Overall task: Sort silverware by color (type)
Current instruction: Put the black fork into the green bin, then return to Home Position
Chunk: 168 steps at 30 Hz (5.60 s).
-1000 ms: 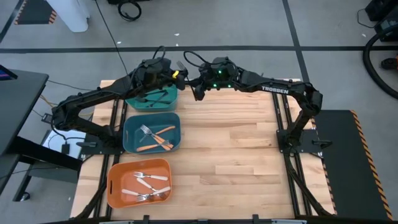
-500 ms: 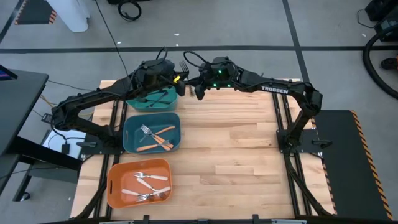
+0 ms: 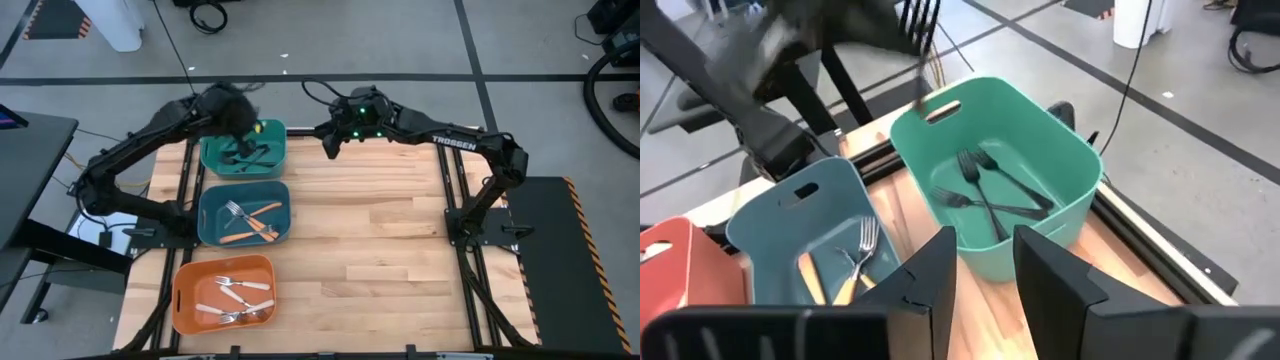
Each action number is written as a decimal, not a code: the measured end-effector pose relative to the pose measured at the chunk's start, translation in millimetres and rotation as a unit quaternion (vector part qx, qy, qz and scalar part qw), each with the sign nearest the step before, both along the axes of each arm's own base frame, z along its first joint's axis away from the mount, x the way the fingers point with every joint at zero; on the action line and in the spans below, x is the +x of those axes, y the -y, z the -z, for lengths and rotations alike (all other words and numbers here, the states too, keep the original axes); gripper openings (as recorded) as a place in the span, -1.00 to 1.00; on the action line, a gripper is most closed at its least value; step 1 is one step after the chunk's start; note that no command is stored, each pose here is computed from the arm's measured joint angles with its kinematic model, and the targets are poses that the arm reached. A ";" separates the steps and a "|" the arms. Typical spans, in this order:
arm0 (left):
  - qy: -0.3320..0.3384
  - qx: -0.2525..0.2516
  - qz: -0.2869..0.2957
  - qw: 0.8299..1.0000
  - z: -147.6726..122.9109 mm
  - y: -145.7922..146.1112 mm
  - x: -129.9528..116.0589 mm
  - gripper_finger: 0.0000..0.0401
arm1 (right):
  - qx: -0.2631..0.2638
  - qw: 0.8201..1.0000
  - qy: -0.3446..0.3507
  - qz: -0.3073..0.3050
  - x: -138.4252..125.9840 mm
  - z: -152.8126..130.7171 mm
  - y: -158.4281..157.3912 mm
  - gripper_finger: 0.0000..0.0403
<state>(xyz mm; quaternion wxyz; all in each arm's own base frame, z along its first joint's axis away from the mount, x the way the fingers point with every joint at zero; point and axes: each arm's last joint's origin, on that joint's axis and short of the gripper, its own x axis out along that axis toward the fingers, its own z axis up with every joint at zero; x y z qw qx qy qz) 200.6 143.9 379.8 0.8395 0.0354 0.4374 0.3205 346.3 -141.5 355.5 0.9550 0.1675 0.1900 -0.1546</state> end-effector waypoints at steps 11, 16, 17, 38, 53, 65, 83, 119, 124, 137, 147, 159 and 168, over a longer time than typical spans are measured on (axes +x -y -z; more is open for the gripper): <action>-0.098 -0.056 -0.034 0.993 84.4 -27.6 -14.2 -0.74 | 0.001 1.000 0.005 0.008 -2.2 -1.5 3.7 -0.46; -0.109 -0.063 -0.042 0.991 94.2 -30.8 -16.5 -0.62 | -0.001 1.000 0.008 0.013 -2.0 -2.1 4.2 -0.46; -0.106 -0.065 -0.047 0.991 94.3 -31.1 -16.3 -0.59 | -0.003 1.000 0.007 0.018 -2.1 -2.1 4.5 -0.46; 0.177 0.036 -0.074 0.981 -46.7 11.5 -60.0 -0.40 | 0.026 0.999 0.038 -0.009 -57.9 -50.4 -14.7 -0.46; 0.400 0.069 -0.034 0.913 -2.4 105.2 -158.1 -0.40 | -0.089 0.988 0.130 -0.004 -149.7 -27.7 -47.0 -0.46; 0.455 0.027 -0.001 0.890 108.4 102.7 -150.6 -0.44 | 0.005 0.971 0.237 -0.027 -157.8 98.7 -54.4 -0.46; 0.431 0.035 0.027 0.901 185.7 81.6 -125.2 -0.49 | 0.060 0.981 0.182 -0.038 -163.7 167.4 -59.0 -0.46; 0.445 -0.019 -0.019 0.895 213.1 78.1 -122.3 -0.49 | 0.118 0.983 0.133 -0.035 -154.4 196.8 -46.9 -0.46; 0.443 -0.016 -0.017 0.896 213.1 78.1 -122.3 -0.49 | 0.088 0.987 0.126 -0.047 -154.5 197.3 -47.2 -0.46; 0.444 -0.017 -0.018 0.896 213.2 78.1 -122.3 -0.49 | -0.030 0.991 0.095 -0.085 -154.3 199.3 -48.3 -0.46; 0.442 -0.040 0.028 0.896 213.1 86.5 -116.0 -0.49 | 0.004 0.993 0.100 -0.067 -154.6 199.4 -48.0 -0.46; 0.438 -0.076 0.104 0.890 212.8 101.6 -107.7 -0.49 | -0.045 0.982 0.171 -0.060 -186.7 179.5 -61.7 -0.46; 0.463 -0.061 0.115 0.877 207.4 103.9 -111.5 -0.49 | -0.052 0.980 0.183 -0.063 -215.4 199.8 -78.6 -0.46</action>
